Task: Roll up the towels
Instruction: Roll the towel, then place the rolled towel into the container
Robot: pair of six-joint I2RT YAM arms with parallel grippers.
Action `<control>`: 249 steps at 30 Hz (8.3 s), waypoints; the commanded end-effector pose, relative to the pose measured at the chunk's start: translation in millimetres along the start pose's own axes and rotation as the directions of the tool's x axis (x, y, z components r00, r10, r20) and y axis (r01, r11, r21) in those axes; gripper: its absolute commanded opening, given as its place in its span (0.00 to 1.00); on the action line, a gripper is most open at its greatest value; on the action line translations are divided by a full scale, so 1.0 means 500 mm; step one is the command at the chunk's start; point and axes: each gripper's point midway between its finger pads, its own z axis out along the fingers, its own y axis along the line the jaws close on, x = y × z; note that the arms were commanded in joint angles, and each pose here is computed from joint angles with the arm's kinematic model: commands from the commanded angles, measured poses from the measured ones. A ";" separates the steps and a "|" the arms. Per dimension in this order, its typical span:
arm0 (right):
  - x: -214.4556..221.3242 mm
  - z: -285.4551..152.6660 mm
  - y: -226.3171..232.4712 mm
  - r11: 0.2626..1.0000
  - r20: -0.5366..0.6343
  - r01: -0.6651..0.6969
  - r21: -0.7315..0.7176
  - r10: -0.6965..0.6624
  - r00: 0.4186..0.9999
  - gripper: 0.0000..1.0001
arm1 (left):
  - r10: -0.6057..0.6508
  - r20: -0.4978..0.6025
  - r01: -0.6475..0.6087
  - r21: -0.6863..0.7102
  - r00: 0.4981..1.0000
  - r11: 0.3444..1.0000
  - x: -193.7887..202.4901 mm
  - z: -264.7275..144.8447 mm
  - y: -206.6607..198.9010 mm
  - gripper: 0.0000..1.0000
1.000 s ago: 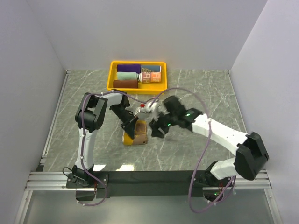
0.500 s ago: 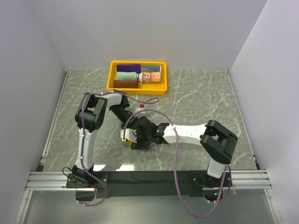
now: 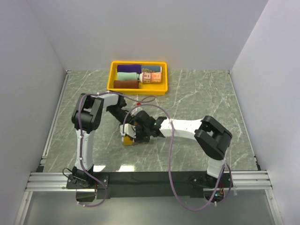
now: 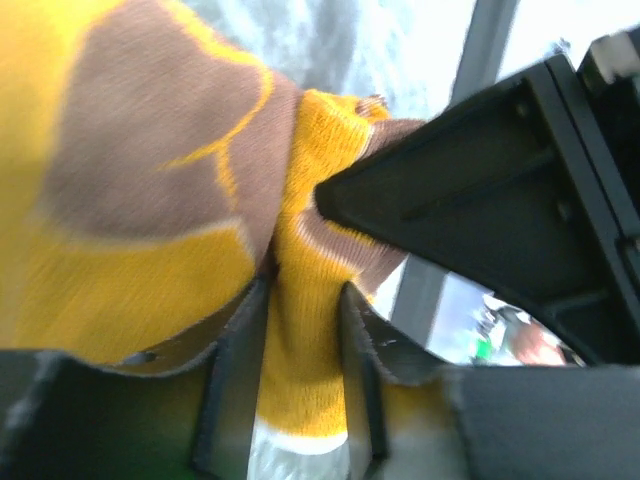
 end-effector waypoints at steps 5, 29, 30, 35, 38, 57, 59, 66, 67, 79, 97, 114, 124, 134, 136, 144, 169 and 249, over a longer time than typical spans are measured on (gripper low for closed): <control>0.036 -0.032 0.106 0.880 -0.150 -0.307 -0.362 0.270 0.951 0.00 | 0.207 0.279 -0.133 -0.264 0.938 0.955 -0.063 -0.176 0.045 0.48; 0.103 0.062 0.064 0.331 -0.520 -0.795 -0.508 0.618 0.590 0.00 | 0.731 -0.171 -0.585 -0.728 0.661 0.358 0.083 -0.141 -0.116 0.62; 0.105 0.064 0.061 0.321 -0.518 -0.797 -0.511 0.625 0.584 0.00 | 0.742 -0.205 -0.616 -0.715 0.639 0.332 0.077 -0.124 -0.122 0.62; 0.111 0.074 0.048 0.256 -0.528 -0.814 -0.522 0.652 0.544 0.00 | 0.783 -0.282 -0.671 -0.708 0.554 0.220 0.035 -0.081 -0.126 0.61; 0.113 0.081 0.041 0.261 -0.522 -0.814 -0.519 0.657 0.543 0.00 | 0.805 -0.327 -0.703 -0.695 0.496 0.150 0.025 -0.055 -0.126 0.62; 0.063 0.021 0.013 0.266 -0.456 -0.792 -0.550 0.699 0.551 0.31 | 0.676 -0.440 -0.795 -0.457 0.591 0.398 0.125 0.078 -0.033 0.13; 0.049 -0.005 -0.013 0.302 -0.411 -0.782 -0.545 0.717 0.563 0.41 | 0.655 -0.438 -0.785 -0.420 0.615 0.456 0.147 0.086 -0.038 0.10; 0.039 -0.098 -0.174 0.441 -0.231 -0.780 -0.444 0.785 0.575 0.54 | 0.582 -0.354 -0.681 -0.348 0.732 0.644 0.163 0.083 -0.049 0.04; 0.035 -0.113 -0.196 0.456 -0.203 -0.778 -0.432 0.792 0.576 0.54 | 0.570 -0.348 -0.667 -0.341 0.745 0.663 0.164 0.080 -0.048 0.04; 0.093 -0.363 -0.289 0.475 0.130 -0.796 -0.376 0.877 0.462 0.51 | 0.392 -0.182 -0.427 -0.238 0.902 0.872 0.012 0.001 -0.017 0.07; 0.040 -0.288 -0.154 0.832 0.164 -0.554 -0.024 0.550 0.819 0.55 | 0.197 -0.199 -0.221 -0.108 0.960 0.969 -0.032 -0.017 0.167 0.14; -0.042 -0.052 -0.126 0.996 0.000 0.044 0.078 -0.045 0.999 0.58 | 0.166 -0.187 -0.189 -0.110 0.968 0.976 -0.028 -0.009 0.173 0.23; 0.038 0.007 -0.041 0.990 -0.105 0.003 -0.139 -0.018 0.994 0.02 | 0.187 -0.110 -0.202 -0.143 0.976 0.969 -0.050 -0.027 0.168 0.31; 0.059 -0.028 0.020 0.833 -0.176 -0.358 -0.422 0.313 0.933 0.00 | 0.214 0.442 -0.079 -0.304 0.871 0.949 -0.108 -0.260 0.075 0.50; 0.070 -0.032 0.016 0.795 -0.210 -0.420 -0.439 0.363 0.908 0.00 | 0.234 0.534 -0.030 -0.362 0.812 0.932 -0.091 -0.332 0.043 0.51; 0.059 -0.005 -0.002 0.534 -0.310 -0.615 -0.580 0.553 0.773 0.00 | 0.459 0.421 -0.023 -0.717 0.783 0.697 0.014 -0.408 -0.032 0.53; 0.100 0.063 -0.008 0.170 -0.452 -0.771 -0.614 0.724 0.520 0.00 | 0.833 -0.378 -0.769 -0.634 0.405 0.087 -0.056 -0.029 -0.062 0.70; 0.357 -0.447 -0.203 0.100 0.066 -0.923 -0.371 0.994 0.082 0.72 | 0.811 -0.352 -0.528 -0.847 0.468 -0.063 -0.679 -0.323 0.148 0.00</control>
